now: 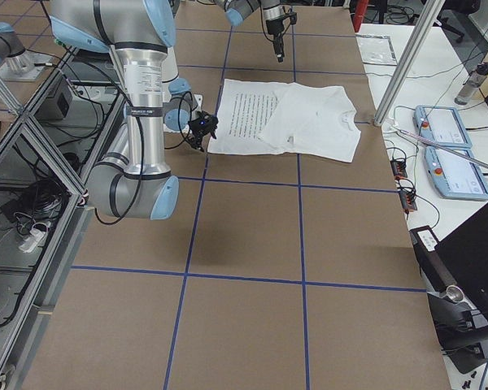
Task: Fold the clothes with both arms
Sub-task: 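Release the sleeve and move both grippers to the hem corners nearest the robot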
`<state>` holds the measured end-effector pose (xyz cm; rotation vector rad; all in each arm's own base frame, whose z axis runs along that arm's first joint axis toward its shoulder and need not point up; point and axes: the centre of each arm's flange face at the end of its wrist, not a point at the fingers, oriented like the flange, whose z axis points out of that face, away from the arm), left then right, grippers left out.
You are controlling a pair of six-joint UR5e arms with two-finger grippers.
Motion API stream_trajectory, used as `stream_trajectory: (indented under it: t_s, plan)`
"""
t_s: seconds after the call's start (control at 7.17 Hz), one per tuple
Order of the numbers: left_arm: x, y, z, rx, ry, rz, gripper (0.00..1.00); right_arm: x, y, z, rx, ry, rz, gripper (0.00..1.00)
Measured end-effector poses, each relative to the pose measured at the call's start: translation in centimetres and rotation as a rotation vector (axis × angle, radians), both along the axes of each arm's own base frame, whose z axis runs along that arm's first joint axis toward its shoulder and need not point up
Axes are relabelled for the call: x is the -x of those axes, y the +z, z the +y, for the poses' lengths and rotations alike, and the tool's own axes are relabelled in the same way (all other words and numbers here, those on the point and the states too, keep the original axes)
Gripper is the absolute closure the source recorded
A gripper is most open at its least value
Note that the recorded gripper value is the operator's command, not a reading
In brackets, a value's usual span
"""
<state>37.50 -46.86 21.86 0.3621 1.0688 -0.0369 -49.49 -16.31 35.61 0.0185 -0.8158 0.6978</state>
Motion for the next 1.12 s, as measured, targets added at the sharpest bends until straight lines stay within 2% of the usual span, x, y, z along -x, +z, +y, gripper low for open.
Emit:
stream_trajectory:
  t_s: [0.14, 0.28, 0.42, 0.84, 1.12]
  plan:
    - [-0.01, 0.07, 0.03, 0.002, 0.000, 0.000, 0.22, 0.30, 0.26, 0.05, 0.001, -0.001, 0.008, 0.49]
    - [-0.04, 0.10, 0.04, 0.004, -0.001, 0.001, 0.21, 0.41, 0.40, 0.02, 0.003, 0.000, 0.012, 0.94]
    - [-0.08, 0.17, 0.05, 0.006, -0.002, 0.000, 0.21, 0.43, 0.49, -0.04, 0.004, 0.002, 0.014, 1.00]
    - [-0.09, 0.27, 0.07, 0.008, -0.002, -0.001, 0.21, 0.39, 0.55, -0.07, 0.009, 0.002, 0.018, 1.00]
    - [-0.34, 0.45, 0.15, 0.036, -0.011, 0.005, 0.21, -0.16, -0.03, -0.32, 0.022, -0.002, 0.004, 1.00]
